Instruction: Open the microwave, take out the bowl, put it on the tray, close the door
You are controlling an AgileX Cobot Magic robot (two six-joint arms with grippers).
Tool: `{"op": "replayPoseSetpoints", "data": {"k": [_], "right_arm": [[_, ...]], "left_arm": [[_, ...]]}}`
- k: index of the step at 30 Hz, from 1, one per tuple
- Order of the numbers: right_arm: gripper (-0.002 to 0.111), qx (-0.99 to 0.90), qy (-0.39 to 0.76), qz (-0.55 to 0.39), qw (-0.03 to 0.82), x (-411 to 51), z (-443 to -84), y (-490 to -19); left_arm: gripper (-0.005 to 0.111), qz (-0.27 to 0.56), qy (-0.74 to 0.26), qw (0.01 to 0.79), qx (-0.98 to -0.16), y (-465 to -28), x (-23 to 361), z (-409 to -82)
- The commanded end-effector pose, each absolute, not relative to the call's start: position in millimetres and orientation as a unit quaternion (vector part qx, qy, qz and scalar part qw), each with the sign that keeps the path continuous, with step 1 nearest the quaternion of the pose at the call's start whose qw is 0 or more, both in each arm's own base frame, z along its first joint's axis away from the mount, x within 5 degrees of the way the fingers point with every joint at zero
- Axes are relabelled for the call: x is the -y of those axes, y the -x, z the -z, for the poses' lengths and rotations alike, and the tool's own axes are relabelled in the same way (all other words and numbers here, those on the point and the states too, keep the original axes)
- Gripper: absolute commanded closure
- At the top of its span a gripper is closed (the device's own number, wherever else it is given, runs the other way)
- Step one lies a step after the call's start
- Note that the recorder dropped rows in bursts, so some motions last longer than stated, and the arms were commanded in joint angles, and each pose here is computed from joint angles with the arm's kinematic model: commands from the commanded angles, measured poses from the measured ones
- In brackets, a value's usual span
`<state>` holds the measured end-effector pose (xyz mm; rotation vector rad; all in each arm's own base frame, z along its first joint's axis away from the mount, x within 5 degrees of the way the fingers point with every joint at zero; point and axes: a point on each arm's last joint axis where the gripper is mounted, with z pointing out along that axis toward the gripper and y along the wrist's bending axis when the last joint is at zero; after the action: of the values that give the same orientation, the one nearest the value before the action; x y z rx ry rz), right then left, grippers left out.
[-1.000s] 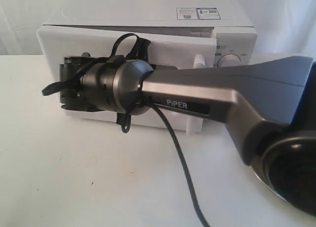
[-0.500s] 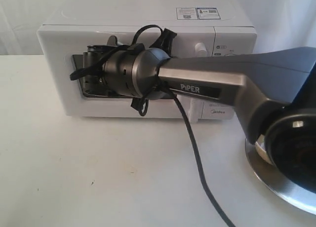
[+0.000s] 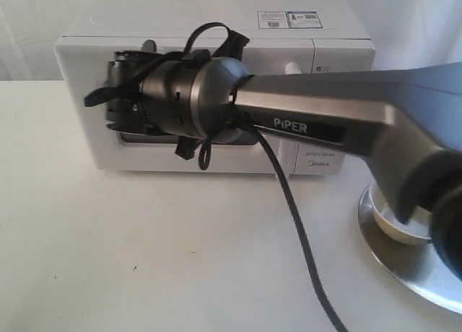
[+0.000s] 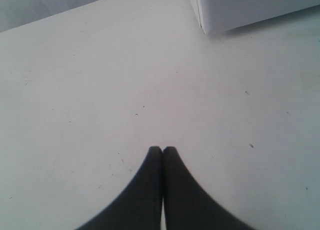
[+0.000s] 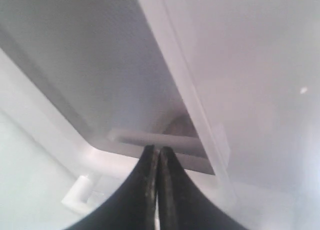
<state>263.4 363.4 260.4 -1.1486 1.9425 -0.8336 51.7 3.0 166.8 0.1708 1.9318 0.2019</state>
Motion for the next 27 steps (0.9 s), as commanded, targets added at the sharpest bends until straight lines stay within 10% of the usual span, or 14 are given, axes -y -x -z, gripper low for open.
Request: {"op": "replayPoseSetpoints", "data": {"k": [1, 10, 27], "right_arm": [[0.108, -0.730, 0.475, 0.285, 0.401, -366.8, -306.4, -217.2], [0.108, -0.766, 0.393, 0.146, 0.488, -304.1, -407.0, -163.4], [0.108, -0.823, 0.322, -0.142, 0.447, -167.3, -479.6, -93.7]], "left_arm": [[0.107, -0.082, -0.071, 0.563, -0.820, -51.6, -2.6, -166.4], [0.107, -0.082, -0.071, 0.563, -0.820, -51.6, -2.6, -166.4], [0.107, -0.082, -0.071, 0.563, -0.820, -51.6, -2.6, -166.4]]}}
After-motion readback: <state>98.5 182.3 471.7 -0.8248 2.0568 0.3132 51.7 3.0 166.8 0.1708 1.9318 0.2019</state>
